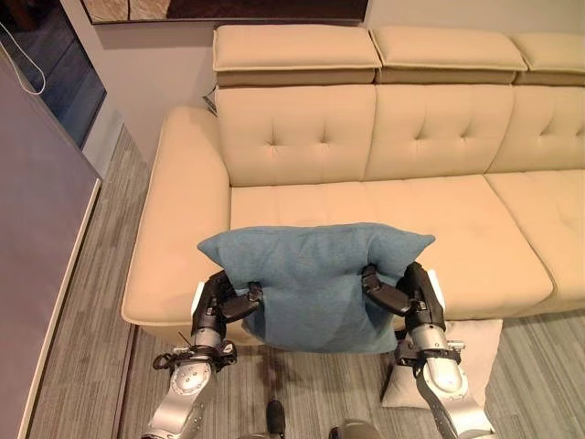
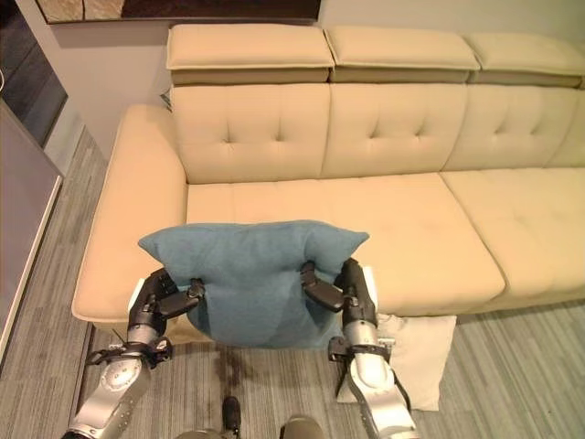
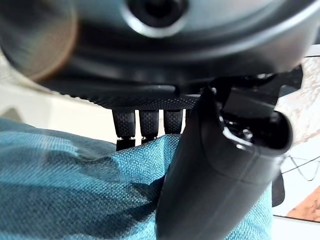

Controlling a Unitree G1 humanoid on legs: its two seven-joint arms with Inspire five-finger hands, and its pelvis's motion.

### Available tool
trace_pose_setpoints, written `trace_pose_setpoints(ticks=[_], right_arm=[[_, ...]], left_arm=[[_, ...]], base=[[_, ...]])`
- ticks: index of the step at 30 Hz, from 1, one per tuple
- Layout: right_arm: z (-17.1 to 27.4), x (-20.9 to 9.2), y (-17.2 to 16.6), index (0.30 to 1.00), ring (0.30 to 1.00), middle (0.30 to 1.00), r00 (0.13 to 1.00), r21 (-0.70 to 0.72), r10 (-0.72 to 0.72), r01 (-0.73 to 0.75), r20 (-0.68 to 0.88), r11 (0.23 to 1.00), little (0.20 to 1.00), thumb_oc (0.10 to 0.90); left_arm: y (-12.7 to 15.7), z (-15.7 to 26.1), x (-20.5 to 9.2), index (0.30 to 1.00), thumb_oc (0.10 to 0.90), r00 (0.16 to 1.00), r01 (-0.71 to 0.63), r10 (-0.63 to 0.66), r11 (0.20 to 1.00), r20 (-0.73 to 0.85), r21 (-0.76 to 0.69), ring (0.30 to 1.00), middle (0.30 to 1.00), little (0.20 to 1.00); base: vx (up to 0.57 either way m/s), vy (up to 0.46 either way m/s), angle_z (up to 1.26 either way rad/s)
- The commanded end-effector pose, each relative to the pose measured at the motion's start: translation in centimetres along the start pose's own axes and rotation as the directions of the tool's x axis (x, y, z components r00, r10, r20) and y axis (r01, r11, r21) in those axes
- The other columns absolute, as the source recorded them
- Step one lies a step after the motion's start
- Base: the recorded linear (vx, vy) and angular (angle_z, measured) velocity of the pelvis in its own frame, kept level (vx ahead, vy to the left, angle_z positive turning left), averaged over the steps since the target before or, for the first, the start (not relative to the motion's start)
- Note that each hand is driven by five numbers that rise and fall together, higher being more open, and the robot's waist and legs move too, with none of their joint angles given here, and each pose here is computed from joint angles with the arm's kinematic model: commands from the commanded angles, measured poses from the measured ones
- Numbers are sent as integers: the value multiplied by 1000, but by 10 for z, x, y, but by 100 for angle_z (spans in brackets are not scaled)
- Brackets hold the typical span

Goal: Pick up all the scattered cushions and arrange them neatly on the sofa.

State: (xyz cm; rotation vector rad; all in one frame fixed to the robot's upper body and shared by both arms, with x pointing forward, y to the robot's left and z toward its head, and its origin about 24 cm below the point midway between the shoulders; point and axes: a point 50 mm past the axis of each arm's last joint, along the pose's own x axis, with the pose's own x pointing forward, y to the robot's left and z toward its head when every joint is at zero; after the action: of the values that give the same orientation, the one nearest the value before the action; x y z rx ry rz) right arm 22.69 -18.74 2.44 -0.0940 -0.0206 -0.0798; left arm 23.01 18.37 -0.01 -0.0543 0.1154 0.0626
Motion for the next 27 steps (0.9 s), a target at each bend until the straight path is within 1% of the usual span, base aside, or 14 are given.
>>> trace_pose_setpoints(ticks=[1, 6, 10, 17, 20, 27], right_arm=[[77, 21, 28, 300, 300, 300, 911, 55, 107, -140, 399, 989, 300, 400], [79, 24, 27, 300, 300, 300, 909, 50, 111, -143, 403, 989, 300, 400], [76, 21, 19, 300, 300, 300, 914, 30, 97, -118, 393, 993, 300, 400], [72, 18, 5, 300, 300, 300, 925, 29, 64, -80, 375, 996, 300, 400], [69, 17, 1, 300, 300, 300, 932, 28, 49, -63, 360, 998, 300, 400], [68, 17, -2, 300, 300, 300, 936, 35, 26, -41, 352, 999, 300, 400]], left_arm=[[-40, 57, 9, 300, 400, 932, 217, -199, 976, 305, -28, 300, 300, 300], [-41, 55, 9, 300, 400, 934, 221, -199, 974, 298, -43, 300, 300, 300], [-44, 53, 8, 300, 400, 932, 230, -201, 971, 302, -66, 300, 300, 300], [-54, 54, 9, 300, 400, 927, 260, -219, 961, 304, -99, 300, 300, 300], [-55, 53, 9, 300, 400, 930, 260, -215, 958, 299, -120, 300, 300, 300], [-55, 50, 10, 300, 400, 933, 261, -223, 960, 283, -102, 300, 300, 300]], base=[[176, -2, 6], [181, -55, -11], [157, -130, 14], [107, -223, 22], [62, -67, 6], [91, 4, 13]])
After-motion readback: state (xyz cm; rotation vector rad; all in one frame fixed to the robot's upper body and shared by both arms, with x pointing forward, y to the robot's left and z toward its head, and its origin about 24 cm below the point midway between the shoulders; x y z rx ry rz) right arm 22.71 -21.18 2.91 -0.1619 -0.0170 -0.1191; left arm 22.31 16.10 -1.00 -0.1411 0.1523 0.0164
